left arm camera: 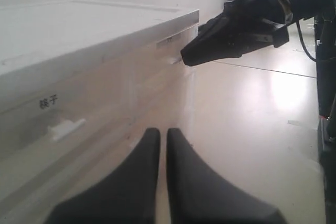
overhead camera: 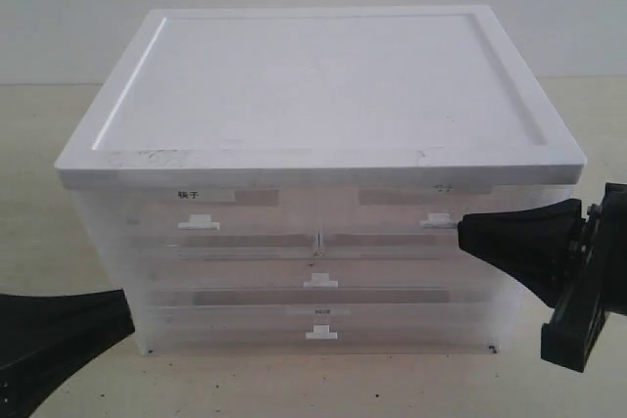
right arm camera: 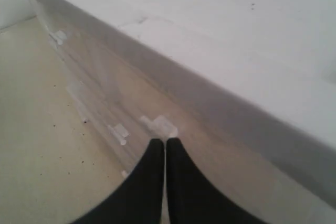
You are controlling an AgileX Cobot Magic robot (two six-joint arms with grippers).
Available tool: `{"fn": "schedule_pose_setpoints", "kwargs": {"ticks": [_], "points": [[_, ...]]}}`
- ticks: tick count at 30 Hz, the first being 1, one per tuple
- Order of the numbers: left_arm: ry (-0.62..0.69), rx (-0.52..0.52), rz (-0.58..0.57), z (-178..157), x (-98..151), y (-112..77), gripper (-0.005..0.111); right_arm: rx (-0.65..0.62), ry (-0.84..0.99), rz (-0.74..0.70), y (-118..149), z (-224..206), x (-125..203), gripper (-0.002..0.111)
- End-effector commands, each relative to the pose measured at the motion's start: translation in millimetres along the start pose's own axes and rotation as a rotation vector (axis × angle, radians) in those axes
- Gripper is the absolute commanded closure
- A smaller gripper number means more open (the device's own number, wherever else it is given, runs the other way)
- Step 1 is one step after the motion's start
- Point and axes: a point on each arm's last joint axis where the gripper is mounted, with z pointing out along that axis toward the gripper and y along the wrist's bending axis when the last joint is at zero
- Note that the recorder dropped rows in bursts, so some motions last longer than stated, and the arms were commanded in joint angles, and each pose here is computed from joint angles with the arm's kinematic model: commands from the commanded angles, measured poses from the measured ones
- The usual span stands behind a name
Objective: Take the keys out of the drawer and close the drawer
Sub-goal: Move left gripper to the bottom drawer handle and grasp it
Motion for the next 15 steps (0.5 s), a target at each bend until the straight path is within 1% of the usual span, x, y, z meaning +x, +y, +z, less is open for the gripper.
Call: {"fn": "schedule_pose_setpoints", "kwargs": {"ticks": [1,2,3,4,5,6,7,9,12,13,14,15], "points": [[-0.010,-0.002,0.024,9.2,4.2,5.5,0.102,0.001,-0.024,-0.023,-5.3,4.3,2.2,0.108],[0.040,-0.013,0.031,18.0,8.5,13.3,0.102,-0.004,-0.030,-0.026,-4.6,4.1,1.5,0.108],[0.075,-0.019,0.015,22.5,11.6,16.8,0.102,-0.003,-0.030,-0.028,-4.5,3.9,1.3,0.108],[0.098,0.039,0.031,35.4,14.1,17.7,0.102,-0.006,-0.033,-0.028,-4.2,3.9,1.1,0.108],[0.091,0.069,0.064,40.9,13.9,16.9,0.102,-0.006,-0.033,-0.028,-4.2,3.9,1.1,0.108],[0.083,0.117,0.140,52.6,15.6,13.5,0.102,-0.006,-0.033,-0.028,-4.2,3.9,1.1,0.108],[0.088,0.120,0.171,57.3,17.6,11.9,0.102,-0.006,-0.033,-0.028,-4.2,3.9,1.1,0.108],[0.144,0.142,0.331,73.9,27.7,1.8,0.102,0.000,-0.038,-0.037,-4.7,3.9,0.6,0.108],[0.193,0.158,0.420,92.6,33.7,-7.4,0.101,0.000,-0.038,-0.039,-4.7,3.9,0.6,0.108],[0.191,0.149,0.476,101.1,34.9,-11.0,0.095,0.000,-0.038,-0.039,-4.7,3.9,0.6,0.108],[0.188,0.135,0.502,105.3,34.5,-11.5,0.090,-0.002,-0.037,-0.040,-4.6,3.9,0.7,0.108],[0.185,0.121,0.542,111.4,33.6,-12.5,0.078,-0.004,-0.034,-0.040,-4.3,3.9,1.0,0.108]]}}
